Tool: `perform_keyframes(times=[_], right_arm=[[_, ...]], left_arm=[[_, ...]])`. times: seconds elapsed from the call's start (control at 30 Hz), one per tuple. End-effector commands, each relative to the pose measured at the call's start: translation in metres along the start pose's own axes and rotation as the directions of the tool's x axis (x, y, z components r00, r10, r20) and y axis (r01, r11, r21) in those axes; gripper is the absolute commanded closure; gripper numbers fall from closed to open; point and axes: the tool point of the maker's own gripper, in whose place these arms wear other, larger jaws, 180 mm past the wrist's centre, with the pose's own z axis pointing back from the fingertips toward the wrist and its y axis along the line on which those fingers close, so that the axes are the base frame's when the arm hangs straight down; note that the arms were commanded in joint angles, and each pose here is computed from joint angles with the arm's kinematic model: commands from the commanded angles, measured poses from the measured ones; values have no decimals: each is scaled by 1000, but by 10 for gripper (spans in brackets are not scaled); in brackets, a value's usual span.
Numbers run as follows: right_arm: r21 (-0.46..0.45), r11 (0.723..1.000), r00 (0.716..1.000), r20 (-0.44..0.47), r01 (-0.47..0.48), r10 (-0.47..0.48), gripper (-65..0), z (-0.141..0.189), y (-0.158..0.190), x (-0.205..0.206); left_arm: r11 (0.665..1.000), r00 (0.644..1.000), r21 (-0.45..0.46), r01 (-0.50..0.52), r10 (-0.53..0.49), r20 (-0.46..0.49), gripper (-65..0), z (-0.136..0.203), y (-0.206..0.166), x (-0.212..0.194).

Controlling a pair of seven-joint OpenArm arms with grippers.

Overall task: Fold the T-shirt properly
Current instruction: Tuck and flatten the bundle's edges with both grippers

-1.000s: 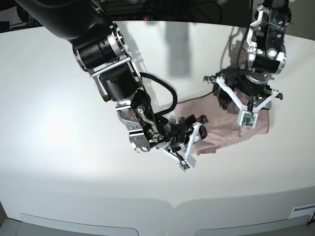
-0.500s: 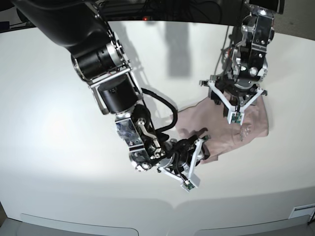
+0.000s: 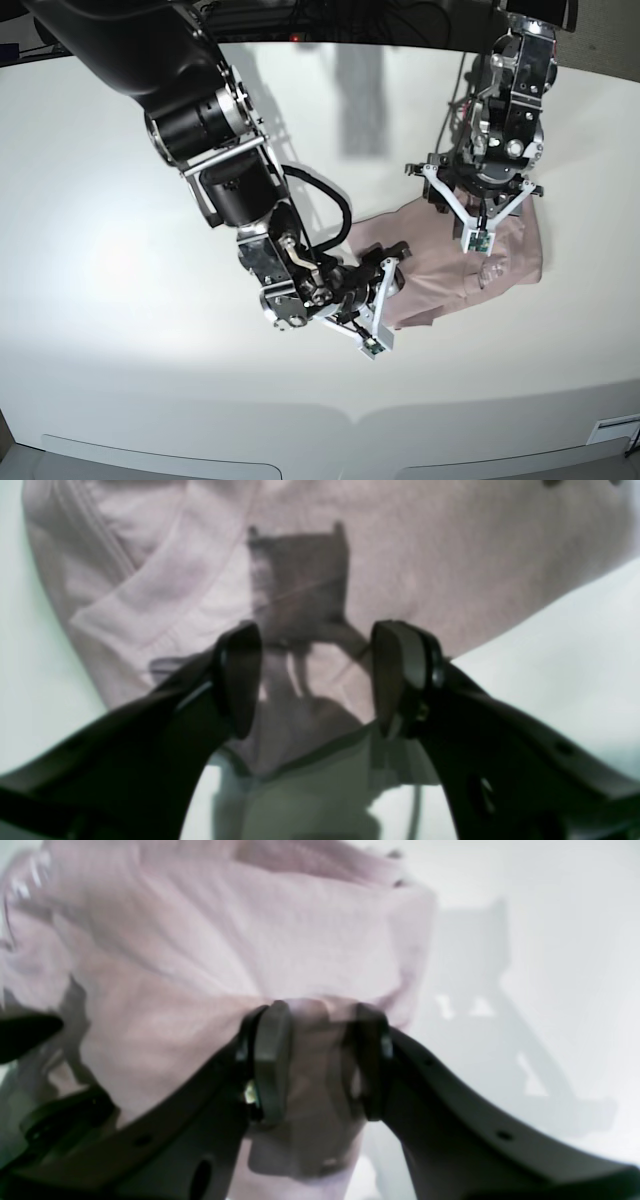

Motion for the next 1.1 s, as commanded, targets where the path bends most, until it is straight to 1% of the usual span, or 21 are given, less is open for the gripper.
perform_keyframes(times=[0.0, 0.1, 0.3, 0.4, 0.5, 0.6, 0.7, 0.77, 0.87, 0.93, 1.07], right_arm=[[9, 1000, 1000, 14, -21, 21, -225, 5, 2, 16], [53, 998, 999, -35, 27, -25, -225, 6, 9, 7], [94, 986, 985, -115, 139, -128, -225, 22, -3, -19], [99, 982, 979, -143, 162, -147, -225, 25, -5, -29], [117, 978, 973, -179, 170, -148, -225, 24, 1, -37], [163, 971, 966, -222, 172, -134, -225, 21, 17, -45], [191, 970, 955, -281, 152, -94, -225, 16, 32, -62], [211, 967, 949, -305, 146, -77, -225, 12, 42, -71], [234, 962, 944, -324, 141, -60, -225, 8, 52, -78], [242, 960, 943, -328, 142, -57, -225, 9, 54, -80], [241, 965, 957, -290, 103, -29, -224, 14, 52, -69]], left_arm=[[999, 999, 40, 31, -30, -28, -338, 1, 11, -4], [997, 998, 60, 50, -49, -28, -338, 1, 21, -5], [988, 995, 115, 101, -101, -7, -338, 3, 52, 1], [988, 994, 113, 108, -111, 18, -338, 3, 52, 6], [991, 992, 78, 112, -116, 50, -338, 2, 44, 11], [990, 990, 76, 115, -121, 72, -338, 2, 43, 16], [989, 988, 84, 119, -126, 91, -338, 2, 46, 27], [989, 986, 91, 117, -127, 105, -338, 1, 48, 36], [988, 985, 103, 115, -127, 117, -338, -4, 54, 49], [983, 982, 122, 138, -151, 109, -338, -8, 60, 53], [975, 983, 154, 159, -171, 66, -338, -19, 74, 48]])
